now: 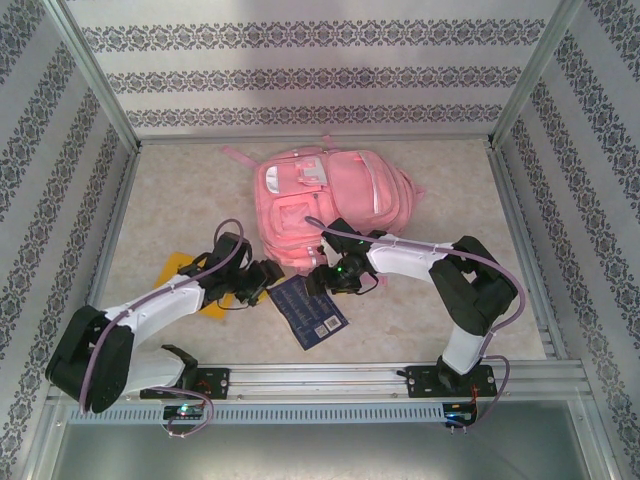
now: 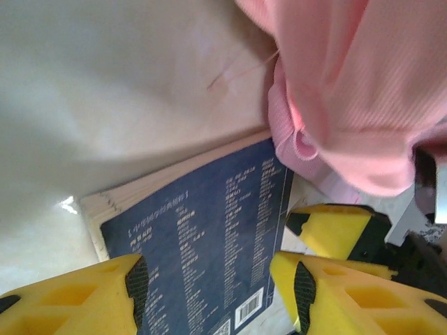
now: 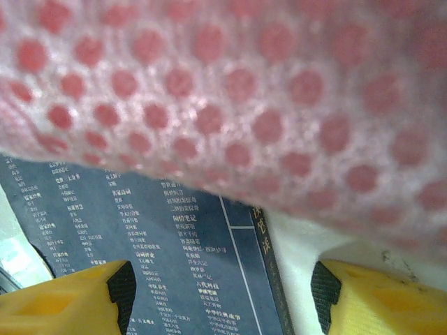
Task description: Pack the student bag
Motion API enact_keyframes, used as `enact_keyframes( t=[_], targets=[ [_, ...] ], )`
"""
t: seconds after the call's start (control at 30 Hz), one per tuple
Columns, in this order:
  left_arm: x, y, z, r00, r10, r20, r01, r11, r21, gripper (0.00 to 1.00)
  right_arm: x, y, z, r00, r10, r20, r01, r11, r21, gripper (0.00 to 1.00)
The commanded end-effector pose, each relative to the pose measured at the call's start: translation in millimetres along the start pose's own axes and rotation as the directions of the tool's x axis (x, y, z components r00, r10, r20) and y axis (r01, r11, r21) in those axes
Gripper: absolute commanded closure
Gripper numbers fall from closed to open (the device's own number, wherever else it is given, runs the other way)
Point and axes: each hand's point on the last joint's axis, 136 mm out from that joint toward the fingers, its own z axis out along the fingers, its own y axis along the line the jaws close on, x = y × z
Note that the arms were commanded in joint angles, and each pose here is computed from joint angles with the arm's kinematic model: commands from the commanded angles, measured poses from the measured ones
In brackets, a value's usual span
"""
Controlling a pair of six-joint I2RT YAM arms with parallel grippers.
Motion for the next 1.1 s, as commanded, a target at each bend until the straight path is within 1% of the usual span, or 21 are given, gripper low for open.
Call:
enact_keyframes(
  t=[0.0, 0.17, 0.27, 0.43, 0.53, 0.63, 0.8, 0.87, 1.07],
  targets=[
    [20, 17, -3, 0.999, 0.003, -0.039, -0.005, 0.999, -0.044, 0.41, 19, -13, 7, 0.996, 0.033, -0.079, -0.032, 0.999, 0.015, 0.30],
    [26, 31, 6, 0.998, -0.045, -0.033, 0.044, 0.998, -0.040, 0.41, 22, 15, 10, 0.993, -0.003, -0.116, -0.012, 0.992, -0.127, 0.34],
    [24, 30, 11, 0.999, -0.039, -0.037, 0.037, 0.998, -0.043, 0.42, 22, 30, 8, 0.990, -0.015, -0.138, -0.013, 0.979, -0.204, 0.37],
    [22, 27, 19, 0.998, -0.027, -0.050, 0.024, 0.998, -0.057, 0.45, 22, 40, 4, 0.987, -0.033, -0.159, -0.009, 0.967, -0.254, 0.42],
    [21, 26, 21, 0.998, -0.029, -0.049, 0.027, 0.998, -0.054, 0.48, 26, 54, 5, 0.977, -0.040, -0.210, -0.035, 0.939, -0.341, 0.42],
    [21, 27, 22, 0.998, -0.029, -0.053, 0.025, 0.998, -0.060, 0.52, 28, 56, 6, 0.971, -0.055, -0.233, -0.029, 0.939, -0.342, 0.42],
    [23, 25, 19, 0.998, -0.025, -0.055, 0.022, 0.999, -0.044, 0.66, 21, 70, -5, 0.976, -0.057, -0.209, -0.031, 0.917, -0.398, 0.42],
    [22, 21, 16, 0.999, -0.017, -0.050, 0.016, 0.999, -0.031, 0.74, 20, 67, -4, 0.977, -0.050, -0.207, -0.034, 0.923, -0.383, 0.42],
    [22, 6, -8, 0.999, 0.042, -0.017, -0.042, 0.999, -0.005, 0.90, 18, 41, 2, 0.982, 0.003, -0.190, -0.059, 0.955, -0.290, 0.43]
  ],
)
